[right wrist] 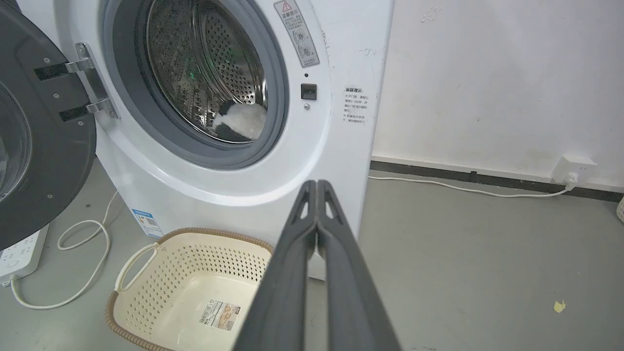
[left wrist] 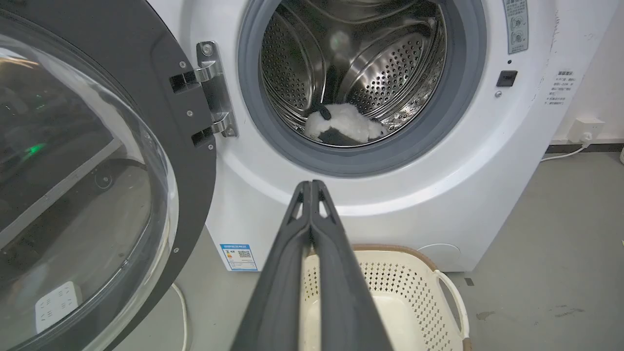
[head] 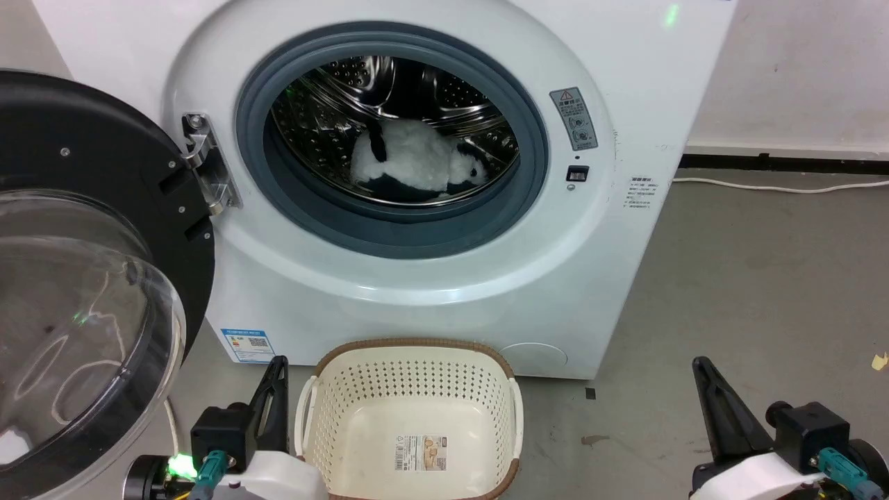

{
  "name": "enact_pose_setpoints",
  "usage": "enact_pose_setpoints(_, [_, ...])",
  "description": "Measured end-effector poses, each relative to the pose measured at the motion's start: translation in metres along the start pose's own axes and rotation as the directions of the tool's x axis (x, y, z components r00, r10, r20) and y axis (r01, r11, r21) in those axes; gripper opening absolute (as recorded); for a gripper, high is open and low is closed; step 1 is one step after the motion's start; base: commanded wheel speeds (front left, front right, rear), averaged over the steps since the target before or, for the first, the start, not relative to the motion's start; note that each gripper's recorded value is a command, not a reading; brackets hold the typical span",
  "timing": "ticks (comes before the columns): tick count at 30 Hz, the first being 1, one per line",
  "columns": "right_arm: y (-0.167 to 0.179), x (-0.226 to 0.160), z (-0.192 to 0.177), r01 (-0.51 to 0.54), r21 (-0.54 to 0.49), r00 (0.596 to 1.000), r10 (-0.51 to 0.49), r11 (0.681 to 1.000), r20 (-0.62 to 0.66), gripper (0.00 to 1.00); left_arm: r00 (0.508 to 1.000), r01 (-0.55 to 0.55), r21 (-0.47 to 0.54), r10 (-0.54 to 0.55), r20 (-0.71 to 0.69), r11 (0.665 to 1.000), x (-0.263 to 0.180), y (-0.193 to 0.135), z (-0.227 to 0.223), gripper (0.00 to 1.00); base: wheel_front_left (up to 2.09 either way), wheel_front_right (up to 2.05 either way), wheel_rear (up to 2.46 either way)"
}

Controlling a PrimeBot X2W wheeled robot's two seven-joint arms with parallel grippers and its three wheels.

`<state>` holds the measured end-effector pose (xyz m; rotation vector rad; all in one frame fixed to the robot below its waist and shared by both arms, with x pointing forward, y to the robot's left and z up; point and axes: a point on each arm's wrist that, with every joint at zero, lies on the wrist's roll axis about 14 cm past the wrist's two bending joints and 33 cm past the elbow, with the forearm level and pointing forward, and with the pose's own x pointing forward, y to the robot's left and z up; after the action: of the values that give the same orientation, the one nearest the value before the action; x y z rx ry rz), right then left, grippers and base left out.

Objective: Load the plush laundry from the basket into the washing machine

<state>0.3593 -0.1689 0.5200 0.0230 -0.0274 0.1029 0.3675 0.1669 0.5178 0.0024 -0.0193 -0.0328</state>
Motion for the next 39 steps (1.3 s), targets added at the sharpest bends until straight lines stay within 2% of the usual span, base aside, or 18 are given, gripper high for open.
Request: enact_pose_setpoints(39, [0.008, 0.010, 0.002, -0.028, -0.060, 0.999, 0.025, 0.998, -0.046, 0.00, 0.999, -0.032, 0.039, 0.034, -0.036, 0.999, 0.001, 0.011, 0.003, 0.00, 0.00, 0.00, 0.00])
